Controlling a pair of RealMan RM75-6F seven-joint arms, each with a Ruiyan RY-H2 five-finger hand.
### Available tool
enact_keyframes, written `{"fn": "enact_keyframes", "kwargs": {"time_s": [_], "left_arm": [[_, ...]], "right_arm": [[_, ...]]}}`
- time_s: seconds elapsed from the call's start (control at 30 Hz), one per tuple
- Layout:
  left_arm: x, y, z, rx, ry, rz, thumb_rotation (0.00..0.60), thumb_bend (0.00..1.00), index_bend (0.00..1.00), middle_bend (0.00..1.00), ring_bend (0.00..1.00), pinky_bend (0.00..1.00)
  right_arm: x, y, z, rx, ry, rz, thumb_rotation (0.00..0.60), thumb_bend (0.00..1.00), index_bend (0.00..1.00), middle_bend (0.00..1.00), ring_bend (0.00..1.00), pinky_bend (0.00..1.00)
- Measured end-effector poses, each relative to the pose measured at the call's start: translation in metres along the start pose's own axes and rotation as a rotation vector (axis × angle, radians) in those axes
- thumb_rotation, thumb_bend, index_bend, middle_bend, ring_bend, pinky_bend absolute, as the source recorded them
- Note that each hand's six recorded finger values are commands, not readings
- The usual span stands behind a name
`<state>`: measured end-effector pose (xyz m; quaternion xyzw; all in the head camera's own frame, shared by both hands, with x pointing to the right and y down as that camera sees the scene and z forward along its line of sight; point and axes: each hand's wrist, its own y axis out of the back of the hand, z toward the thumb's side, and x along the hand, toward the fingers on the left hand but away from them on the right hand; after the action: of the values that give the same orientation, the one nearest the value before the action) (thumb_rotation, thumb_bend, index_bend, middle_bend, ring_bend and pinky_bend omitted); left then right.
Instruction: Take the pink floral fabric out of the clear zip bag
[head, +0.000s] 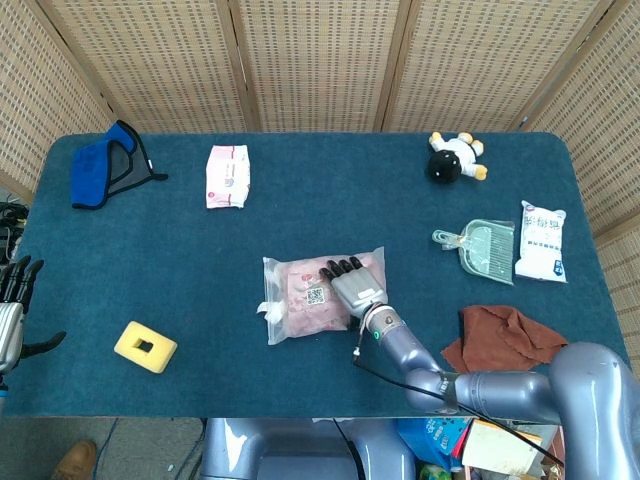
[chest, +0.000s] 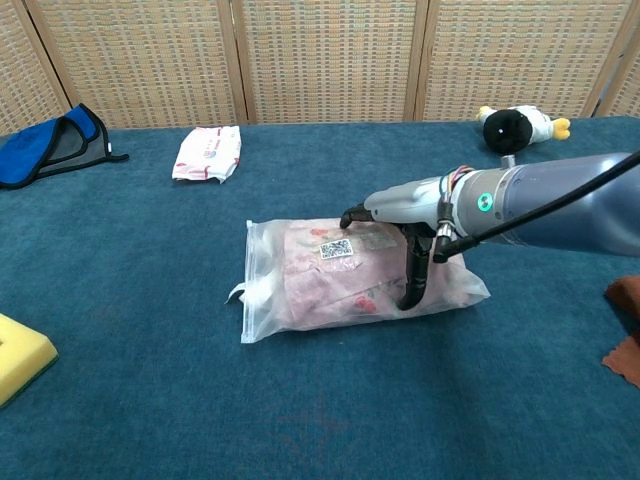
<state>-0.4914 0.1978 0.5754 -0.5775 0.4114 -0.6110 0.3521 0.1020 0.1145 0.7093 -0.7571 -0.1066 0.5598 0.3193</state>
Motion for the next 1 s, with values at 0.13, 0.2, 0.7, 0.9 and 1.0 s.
{"fn": "enact_keyframes", "kwargs": {"time_s": [0.13, 0.2, 0.7, 0.9, 1.0], "left_arm": [[0.001, -0.001, 0.0, 0.0, 0.003, -0.004, 0.6, 0.11, 0.0, 0.0, 0.0, 0.0], [0.002, -0.002, 0.0, 0.001, 0.003, -0.006, 0.6, 0.11, 0.0, 0.0, 0.0, 0.0], [0.013, -0.007, 0.005, -0.001, -0.005, -0.03, 0.6, 0.11, 0.0, 0.0, 0.0, 0.0], [0.042, 0.0, 0.022, -0.009, -0.055, -0.029, 0.6, 0.11, 0.0, 0.0, 0.0, 0.0], [0.062, 0.003, 0.039, -0.013, -0.113, -0.039, 0.6, 0.11, 0.02, 0.0, 0.0, 0.0]], "right_arm": [[-0.005, 0.002, 0.002, 0.006, -0.009, -0.042, 0.6, 0.09, 0.23, 0.33, 0.37, 0.49], [-0.007, 0.003, 0.003, 0.002, 0.0, -0.063, 0.6, 0.28, 0.42, 0.45, 0.49, 0.61], [-0.001, 0.02, 0.007, -0.048, 0.138, -0.232, 0.6, 0.71, 0.64, 0.63, 0.65, 0.72], [0.006, 0.048, 0.011, -0.111, 0.223, -0.327, 0.6, 0.72, 0.64, 0.64, 0.66, 0.72], [0.006, 0.063, 0.013, -0.142, 0.244, -0.363, 0.6, 0.72, 0.64, 0.64, 0.66, 0.72]]}}
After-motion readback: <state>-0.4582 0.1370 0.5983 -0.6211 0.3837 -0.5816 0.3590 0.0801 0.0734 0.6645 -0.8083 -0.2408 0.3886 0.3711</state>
